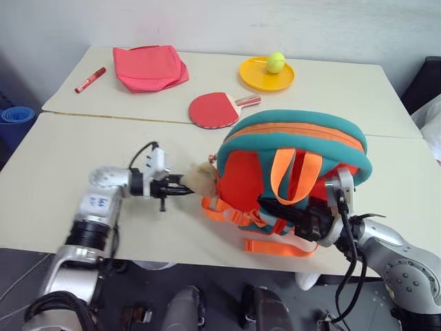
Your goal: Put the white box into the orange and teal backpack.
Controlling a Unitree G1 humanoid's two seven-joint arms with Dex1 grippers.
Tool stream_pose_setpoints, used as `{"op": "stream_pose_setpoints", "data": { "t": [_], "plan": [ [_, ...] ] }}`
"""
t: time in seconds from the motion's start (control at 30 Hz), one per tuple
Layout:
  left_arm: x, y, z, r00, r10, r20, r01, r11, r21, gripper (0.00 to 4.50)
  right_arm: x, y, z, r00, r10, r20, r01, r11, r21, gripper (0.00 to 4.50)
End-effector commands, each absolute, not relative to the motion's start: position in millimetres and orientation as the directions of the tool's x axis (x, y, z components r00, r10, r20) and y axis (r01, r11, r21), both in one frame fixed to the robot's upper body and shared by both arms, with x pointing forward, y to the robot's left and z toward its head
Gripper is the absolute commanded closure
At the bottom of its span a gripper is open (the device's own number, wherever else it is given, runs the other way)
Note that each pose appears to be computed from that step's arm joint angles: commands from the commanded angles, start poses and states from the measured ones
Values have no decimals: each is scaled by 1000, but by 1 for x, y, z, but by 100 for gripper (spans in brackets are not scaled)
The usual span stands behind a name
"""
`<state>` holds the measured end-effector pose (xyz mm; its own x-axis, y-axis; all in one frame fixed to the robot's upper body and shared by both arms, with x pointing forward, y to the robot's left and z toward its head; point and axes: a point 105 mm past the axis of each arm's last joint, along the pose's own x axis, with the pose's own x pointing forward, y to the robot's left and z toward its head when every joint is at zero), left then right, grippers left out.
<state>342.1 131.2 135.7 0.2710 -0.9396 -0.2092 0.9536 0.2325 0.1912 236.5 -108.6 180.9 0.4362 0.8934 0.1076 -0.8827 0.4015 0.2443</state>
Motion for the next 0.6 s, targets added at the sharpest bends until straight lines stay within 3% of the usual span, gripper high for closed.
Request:
{"op": "stream_pose_setpoints", "data": {
  "t": [0.03, 0.07, 0.27, 0.43, 0.47, 0.53, 0.6],
  "plan": [
    [340, 125, 146, 317, -929, -189, 935, 272, 228, 397, 251, -120, 185, 536, 832, 139, -844, 527, 103, 450],
    [337, 125, 148, 310, -934, -176, 937, 269, 223, 397, 253, -123, 183, 546, 828, 125, -837, 543, 60, 450],
    [311, 163, 159, 301, -935, -187, 945, 265, 193, 200, 236, -149, 179, 527, 850, 15, -843, 525, -116, 248],
    [286, 214, 163, 398, -890, -220, 915, 367, 169, 45, 207, -206, 170, 577, 794, -189, -816, 550, -179, 82],
    [286, 225, 167, 473, -864, -172, 879, 449, 162, 14, 203, -226, 164, 601, 762, -242, -799, 560, -220, 47],
    [281, 239, 169, 550, -826, -125, 832, 529, 165, 0, 199, -262, 152, 642, 695, -323, -766, 566, -305, 2],
    [269, 244, 161, 549, -819, -165, 832, 518, 196, 0, 199, -291, 142, 680, 643, -353, -733, 599, -322, 2]
  ]
}}
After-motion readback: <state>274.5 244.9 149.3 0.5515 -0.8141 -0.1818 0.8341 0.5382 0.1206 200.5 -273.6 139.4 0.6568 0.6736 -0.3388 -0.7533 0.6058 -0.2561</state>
